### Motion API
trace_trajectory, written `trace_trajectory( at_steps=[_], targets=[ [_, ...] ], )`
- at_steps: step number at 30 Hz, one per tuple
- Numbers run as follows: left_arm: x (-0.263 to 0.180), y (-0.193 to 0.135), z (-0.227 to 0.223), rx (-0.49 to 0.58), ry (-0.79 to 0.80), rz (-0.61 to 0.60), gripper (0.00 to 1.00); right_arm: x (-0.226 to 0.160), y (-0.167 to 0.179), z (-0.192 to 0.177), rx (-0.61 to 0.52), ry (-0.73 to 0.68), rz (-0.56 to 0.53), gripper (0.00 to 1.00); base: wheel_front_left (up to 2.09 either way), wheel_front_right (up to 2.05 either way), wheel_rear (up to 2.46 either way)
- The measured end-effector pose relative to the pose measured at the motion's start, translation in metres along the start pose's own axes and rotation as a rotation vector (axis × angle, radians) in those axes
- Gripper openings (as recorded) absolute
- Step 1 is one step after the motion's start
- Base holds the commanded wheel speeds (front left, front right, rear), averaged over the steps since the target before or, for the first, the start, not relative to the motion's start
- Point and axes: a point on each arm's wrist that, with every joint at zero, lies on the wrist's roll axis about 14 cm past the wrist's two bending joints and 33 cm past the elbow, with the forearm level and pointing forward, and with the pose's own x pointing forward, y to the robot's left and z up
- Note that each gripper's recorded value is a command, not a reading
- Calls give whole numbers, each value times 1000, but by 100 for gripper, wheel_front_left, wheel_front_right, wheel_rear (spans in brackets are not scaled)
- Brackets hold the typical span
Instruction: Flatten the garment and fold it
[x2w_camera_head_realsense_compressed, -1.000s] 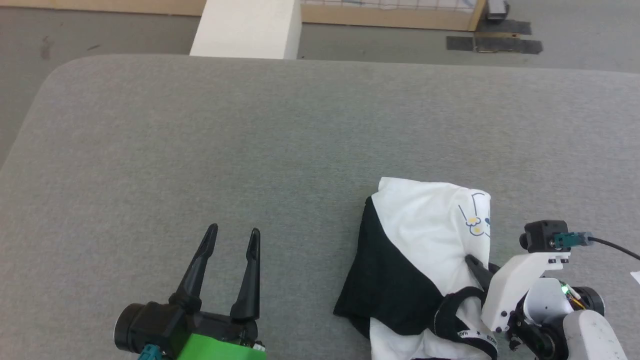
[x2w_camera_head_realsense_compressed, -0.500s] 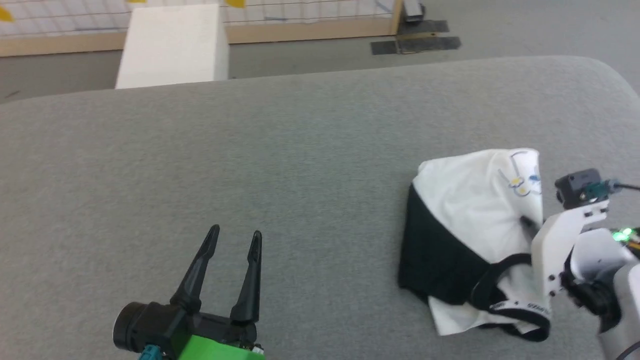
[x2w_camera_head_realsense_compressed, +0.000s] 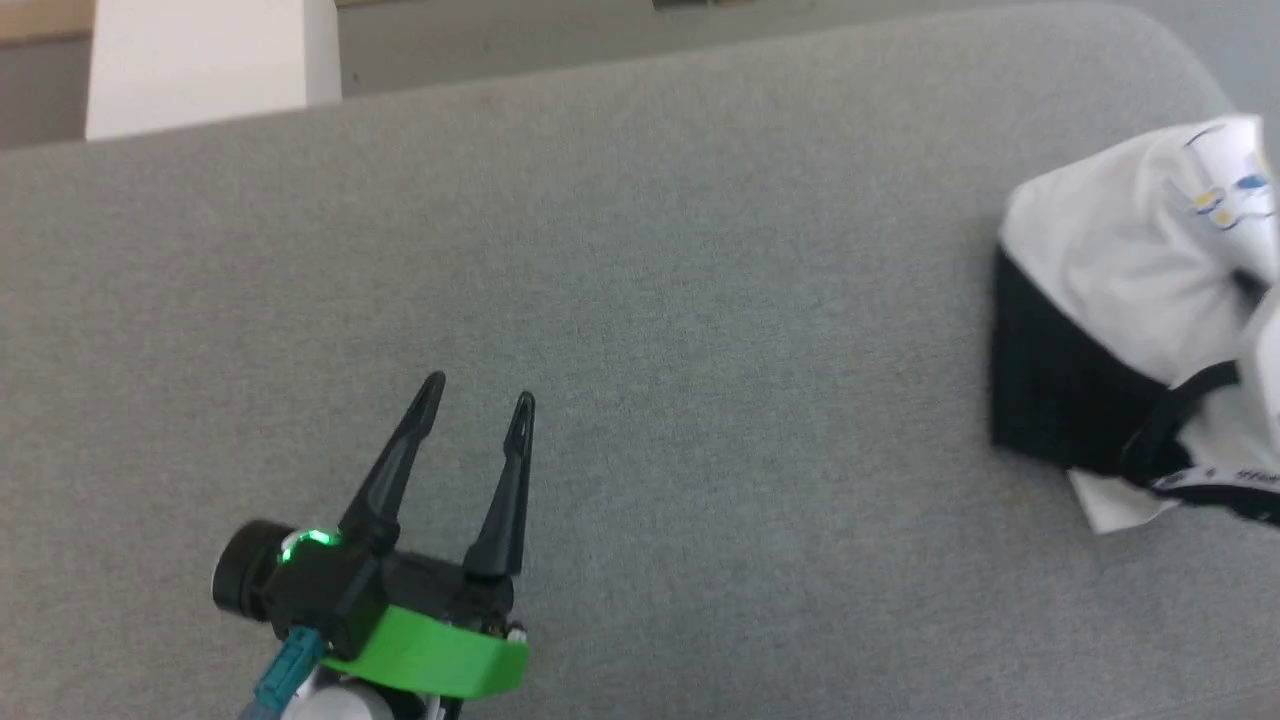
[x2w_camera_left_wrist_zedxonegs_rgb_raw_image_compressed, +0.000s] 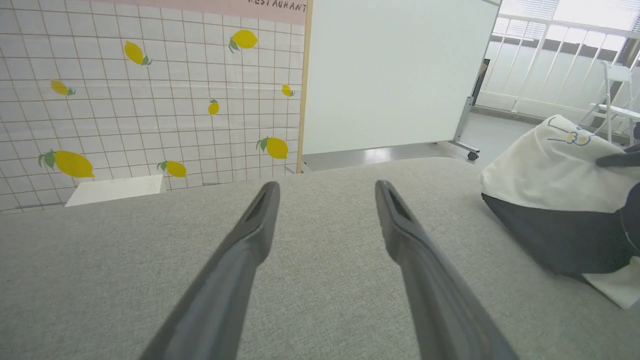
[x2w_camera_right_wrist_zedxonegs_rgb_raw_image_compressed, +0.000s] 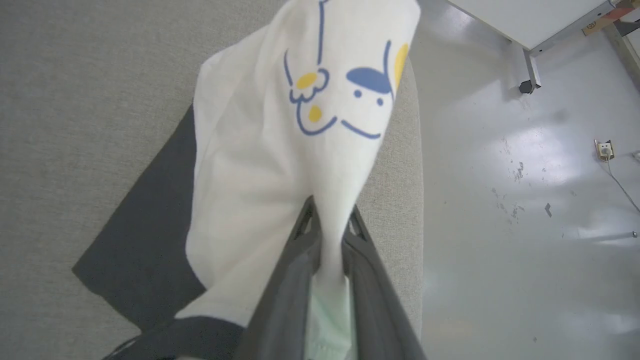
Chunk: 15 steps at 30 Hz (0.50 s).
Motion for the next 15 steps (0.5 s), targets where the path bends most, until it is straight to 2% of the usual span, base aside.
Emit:
trace_trajectory(
  at_steps=[5,15],
  targets=[
    [17,8,-22,-8,39,-9,100,24,-26,-2,-79,45,-54,0,0,0,0],
    [27,28,-70,-23,141,17,100,72,-51,-28,-204,161,-111,0,0,0,0]
  ],
)
